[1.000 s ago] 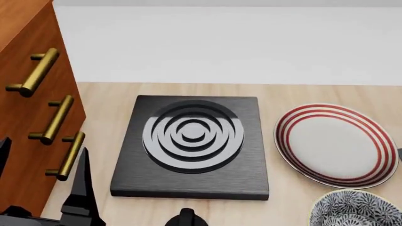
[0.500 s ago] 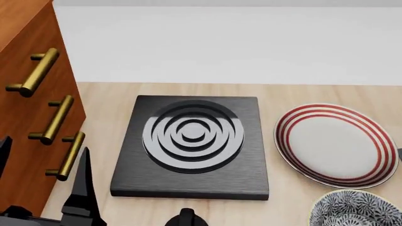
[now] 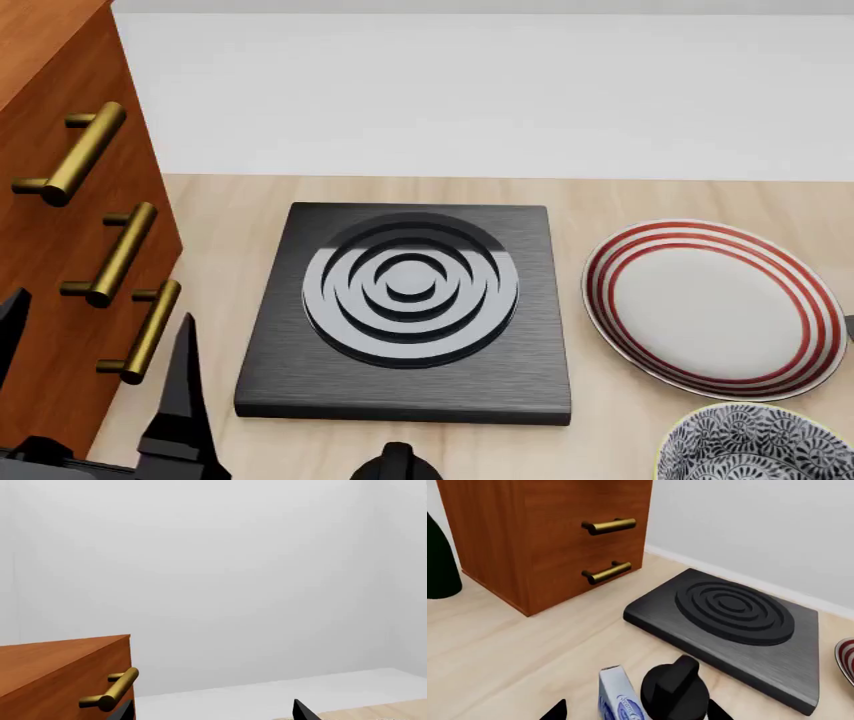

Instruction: Pick up the cream cheese and put it in the bowl.

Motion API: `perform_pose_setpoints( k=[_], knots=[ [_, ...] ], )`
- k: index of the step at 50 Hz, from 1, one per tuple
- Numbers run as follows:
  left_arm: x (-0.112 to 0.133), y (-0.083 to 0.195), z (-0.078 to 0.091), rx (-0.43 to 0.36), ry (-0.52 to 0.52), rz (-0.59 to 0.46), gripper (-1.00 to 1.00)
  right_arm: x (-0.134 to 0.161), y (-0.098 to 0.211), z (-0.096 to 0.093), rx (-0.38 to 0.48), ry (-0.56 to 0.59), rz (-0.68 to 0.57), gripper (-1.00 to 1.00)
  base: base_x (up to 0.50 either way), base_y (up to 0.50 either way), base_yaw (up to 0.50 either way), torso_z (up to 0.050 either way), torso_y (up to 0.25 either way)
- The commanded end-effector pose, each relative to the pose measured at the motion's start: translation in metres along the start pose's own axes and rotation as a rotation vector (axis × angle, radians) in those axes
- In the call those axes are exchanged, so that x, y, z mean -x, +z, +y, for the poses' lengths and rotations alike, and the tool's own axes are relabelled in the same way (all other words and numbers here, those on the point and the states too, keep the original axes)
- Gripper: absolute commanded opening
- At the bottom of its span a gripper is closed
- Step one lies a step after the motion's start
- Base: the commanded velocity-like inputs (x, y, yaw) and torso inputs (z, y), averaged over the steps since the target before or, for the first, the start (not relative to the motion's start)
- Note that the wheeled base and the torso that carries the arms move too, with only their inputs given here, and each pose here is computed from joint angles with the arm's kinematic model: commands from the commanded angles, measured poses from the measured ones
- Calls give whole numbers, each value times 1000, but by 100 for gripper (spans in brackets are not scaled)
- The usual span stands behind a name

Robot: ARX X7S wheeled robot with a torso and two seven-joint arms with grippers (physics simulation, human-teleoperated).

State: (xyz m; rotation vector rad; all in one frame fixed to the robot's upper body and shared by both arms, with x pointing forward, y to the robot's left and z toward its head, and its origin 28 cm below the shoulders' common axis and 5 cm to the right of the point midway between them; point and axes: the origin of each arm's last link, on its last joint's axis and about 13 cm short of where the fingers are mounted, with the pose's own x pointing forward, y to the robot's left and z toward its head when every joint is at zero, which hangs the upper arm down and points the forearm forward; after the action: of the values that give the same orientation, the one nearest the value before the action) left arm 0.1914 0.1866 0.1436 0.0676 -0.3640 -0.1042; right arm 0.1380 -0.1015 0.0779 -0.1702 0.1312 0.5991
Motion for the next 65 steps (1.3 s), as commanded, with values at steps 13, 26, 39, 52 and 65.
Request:
perform_pose_setpoints(
  k=[13,26,39,52,65],
  knots=[
    [-1,-1,-1,4,-4,12,100,13,-12,-2,-3,1,56,100,0,0,0,0,0],
    [-1,-2,-2,-3,-10,10,100,17,-17,-8,-10,-17,68,100,0,0,0,0,0],
    [-1,-2,-2,-15,-8,11,100,19,-25,-13,-19,-35,85,100,0,0,0,0,0],
    [-1,-2,-2,-17,-7,11,100,18,-35,-16,-34,-44,111,100,0,0,0,0,0],
    [-1,-3,-3,-23,-8,17,100,16,-45,-19,-54,-51,130,100,0,0,0,0,0]
  ],
)
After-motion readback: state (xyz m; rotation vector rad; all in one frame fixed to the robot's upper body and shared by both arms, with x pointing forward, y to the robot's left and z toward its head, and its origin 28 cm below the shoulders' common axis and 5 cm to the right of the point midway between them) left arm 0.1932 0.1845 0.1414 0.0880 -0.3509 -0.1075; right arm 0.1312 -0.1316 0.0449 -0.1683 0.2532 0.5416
